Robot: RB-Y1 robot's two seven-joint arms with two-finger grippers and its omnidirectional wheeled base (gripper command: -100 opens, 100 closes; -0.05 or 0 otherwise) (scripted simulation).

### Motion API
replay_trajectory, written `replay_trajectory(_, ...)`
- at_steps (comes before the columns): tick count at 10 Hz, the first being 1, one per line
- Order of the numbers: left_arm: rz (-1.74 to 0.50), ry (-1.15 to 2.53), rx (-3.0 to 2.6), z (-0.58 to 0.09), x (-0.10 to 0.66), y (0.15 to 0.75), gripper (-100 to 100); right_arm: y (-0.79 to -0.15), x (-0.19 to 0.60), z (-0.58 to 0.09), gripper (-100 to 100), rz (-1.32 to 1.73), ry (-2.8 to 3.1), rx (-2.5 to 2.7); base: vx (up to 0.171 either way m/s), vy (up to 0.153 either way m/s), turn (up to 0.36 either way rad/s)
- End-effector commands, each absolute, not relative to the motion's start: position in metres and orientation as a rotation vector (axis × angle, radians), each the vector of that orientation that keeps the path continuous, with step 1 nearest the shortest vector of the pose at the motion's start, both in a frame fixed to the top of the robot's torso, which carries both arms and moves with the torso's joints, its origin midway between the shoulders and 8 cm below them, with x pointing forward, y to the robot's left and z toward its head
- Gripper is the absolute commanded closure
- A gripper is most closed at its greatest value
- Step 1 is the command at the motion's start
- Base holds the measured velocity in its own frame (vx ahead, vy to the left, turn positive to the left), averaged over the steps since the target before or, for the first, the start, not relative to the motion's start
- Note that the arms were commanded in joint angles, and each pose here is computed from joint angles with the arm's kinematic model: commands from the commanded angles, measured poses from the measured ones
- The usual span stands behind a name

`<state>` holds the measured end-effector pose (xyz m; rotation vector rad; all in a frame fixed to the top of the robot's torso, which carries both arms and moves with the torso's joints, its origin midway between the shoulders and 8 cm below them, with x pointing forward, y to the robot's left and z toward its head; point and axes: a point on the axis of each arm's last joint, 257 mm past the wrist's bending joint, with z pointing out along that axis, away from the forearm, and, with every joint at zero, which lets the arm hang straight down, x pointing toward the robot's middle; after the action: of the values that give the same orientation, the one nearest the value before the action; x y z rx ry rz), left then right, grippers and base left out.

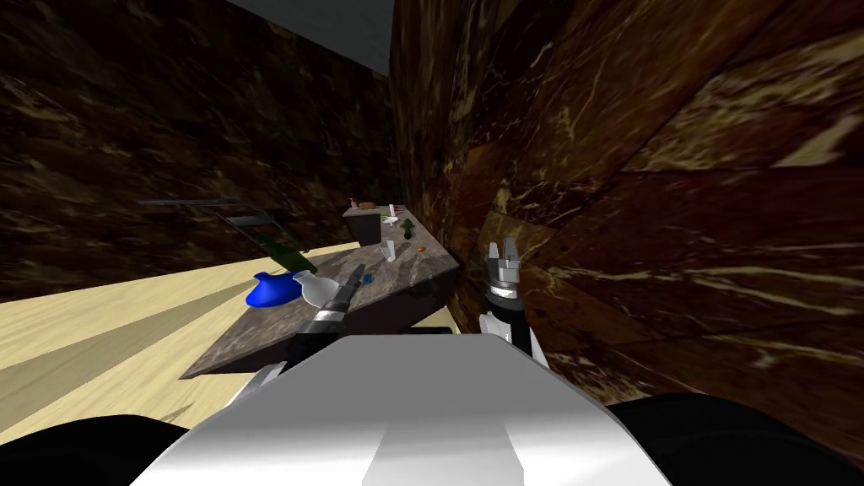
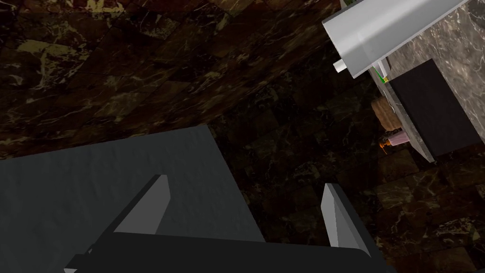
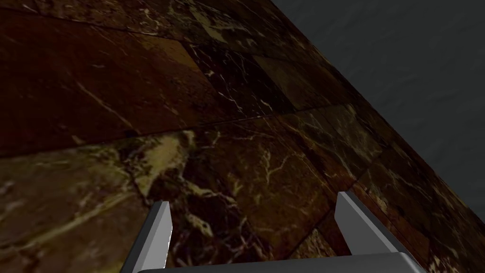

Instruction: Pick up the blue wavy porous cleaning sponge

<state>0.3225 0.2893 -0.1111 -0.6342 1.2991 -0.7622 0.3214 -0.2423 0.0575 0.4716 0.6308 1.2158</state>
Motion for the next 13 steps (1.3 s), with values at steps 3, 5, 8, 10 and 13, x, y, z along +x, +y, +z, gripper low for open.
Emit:
replay_trajectory(3, -0.657, 1.393, -0.700, -0.139, 0.313, 0.312, -100, -0.242, 0.321, 0.057, 0, 1.216, 0.631, 0.472, -0.028, 0.004, -0.268)
replay_trajectory(5, -0.588, 1.451, -0.744, -0.159, 0.304, 0.326, -100, -0.242, 0.321, 0.057, 0, 1.216, 0.631, 0.472, -0.025, 0.015, -0.224)
replay_trajectory(8, -0.461, 1.552, -0.820, -0.192, 0.279, 0.351, -100, -0.242, 0.321, 0.057, 0, 1.216, 0.631, 0.472, -0.025, 0.015, -0.293)
replay_trajectory(10, -0.389, 1.604, -0.869, -0.210, 0.264, 0.366, -100, -0.242, 0.321, 0.057, 0, 1.216, 0.631, 0.472, -0.013, 0.013, -0.311)
replay_trajectory(13, -0.315, 1.653, -0.922, -0.227, 0.246, 0.380, -100, -0.242, 0.321, 0.057, 0, 1.215, 0.631, 0.472, -0.005, 0.011, -0.200)
